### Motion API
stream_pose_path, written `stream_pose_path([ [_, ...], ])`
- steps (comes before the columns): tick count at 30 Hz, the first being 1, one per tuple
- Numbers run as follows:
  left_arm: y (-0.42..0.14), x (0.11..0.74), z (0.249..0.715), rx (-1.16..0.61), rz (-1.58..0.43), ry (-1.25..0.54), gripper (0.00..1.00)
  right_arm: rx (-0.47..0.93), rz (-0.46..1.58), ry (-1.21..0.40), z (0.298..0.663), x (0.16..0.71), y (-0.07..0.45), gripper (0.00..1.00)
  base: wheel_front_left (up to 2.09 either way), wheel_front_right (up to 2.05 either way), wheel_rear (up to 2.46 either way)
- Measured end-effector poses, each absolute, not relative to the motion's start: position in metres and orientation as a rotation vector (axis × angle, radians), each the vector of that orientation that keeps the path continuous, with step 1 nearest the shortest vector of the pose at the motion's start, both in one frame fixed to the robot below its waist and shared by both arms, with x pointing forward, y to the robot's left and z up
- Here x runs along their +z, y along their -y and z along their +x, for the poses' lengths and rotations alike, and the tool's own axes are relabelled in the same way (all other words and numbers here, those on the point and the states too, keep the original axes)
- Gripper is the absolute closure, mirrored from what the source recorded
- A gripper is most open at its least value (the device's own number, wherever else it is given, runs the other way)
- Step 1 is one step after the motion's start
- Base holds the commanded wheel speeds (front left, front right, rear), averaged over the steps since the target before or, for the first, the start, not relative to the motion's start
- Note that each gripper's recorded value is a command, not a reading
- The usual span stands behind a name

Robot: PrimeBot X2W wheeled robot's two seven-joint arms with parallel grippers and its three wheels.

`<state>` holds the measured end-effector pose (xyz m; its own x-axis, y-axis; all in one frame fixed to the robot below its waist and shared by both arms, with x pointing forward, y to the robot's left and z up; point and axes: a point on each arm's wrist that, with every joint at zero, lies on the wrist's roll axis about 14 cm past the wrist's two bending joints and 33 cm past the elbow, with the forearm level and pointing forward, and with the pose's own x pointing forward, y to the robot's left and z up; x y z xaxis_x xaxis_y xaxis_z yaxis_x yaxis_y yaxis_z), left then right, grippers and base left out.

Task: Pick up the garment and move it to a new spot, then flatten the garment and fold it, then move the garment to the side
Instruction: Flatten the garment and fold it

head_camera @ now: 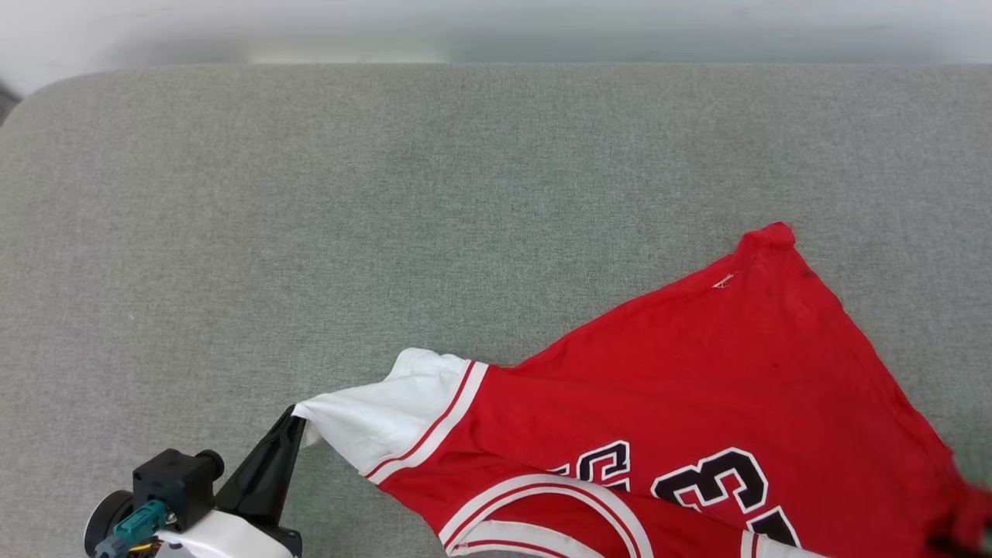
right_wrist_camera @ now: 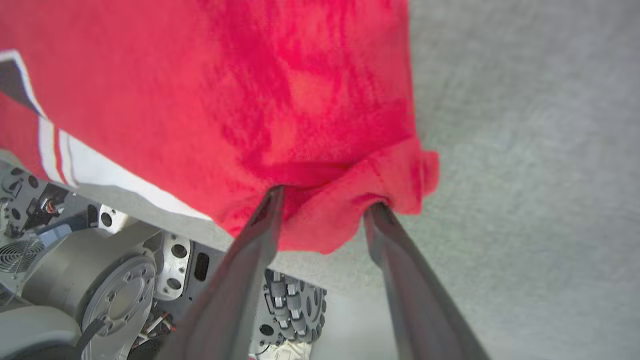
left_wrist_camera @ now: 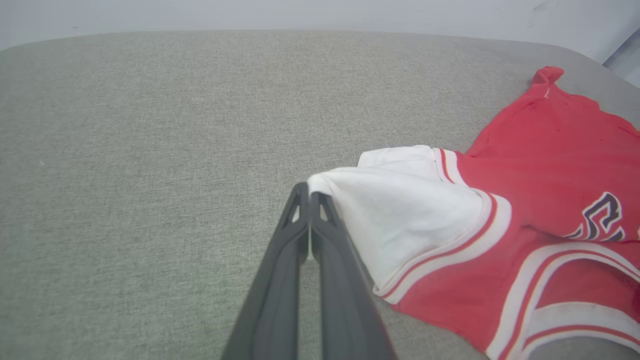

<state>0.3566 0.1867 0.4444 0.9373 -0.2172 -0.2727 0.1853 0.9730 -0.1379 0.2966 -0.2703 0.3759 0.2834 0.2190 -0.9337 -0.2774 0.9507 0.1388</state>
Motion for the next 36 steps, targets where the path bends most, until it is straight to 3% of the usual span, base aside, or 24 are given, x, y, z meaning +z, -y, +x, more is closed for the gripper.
stream_pose_path([
  [7, -0.187, 0.447, 0.355, -0.208, -0.108, -0.281, 1.00, 0.336, -0.151, -0.873, 0.391, 0.459, 0.268, 0.00, 0.00, 0.00, 0.00],
  [12, -0.184, 0.449, 0.362, -0.218, -0.108, -0.269, 1.00, 0.366, -0.262, -0.738, 0.443, 0.504, 0.255, 0.00, 0.00, 0.00, 0.00],
  [16, -0.183, 0.450, 0.369, -0.221, -0.103, -0.259, 1.00, 0.412, -0.330, -0.769, 0.468, 0.504, 0.237, 0.00, 0.00, 0.00, 0.00],
  [29, -0.185, 0.432, 0.380, -0.200, -0.105, -0.296, 1.00, 0.514, -0.458, -0.999, 0.527, 0.427, 0.172, 0.00, 0.00, 0.00, 0.00],
  [36, -0.190, 0.420, 0.383, -0.178, -0.103, -0.323, 1.00, 0.561, -0.486, -1.137, 0.526, 0.369, 0.157, 0.00, 0.00, 0.00, 0.00],
])
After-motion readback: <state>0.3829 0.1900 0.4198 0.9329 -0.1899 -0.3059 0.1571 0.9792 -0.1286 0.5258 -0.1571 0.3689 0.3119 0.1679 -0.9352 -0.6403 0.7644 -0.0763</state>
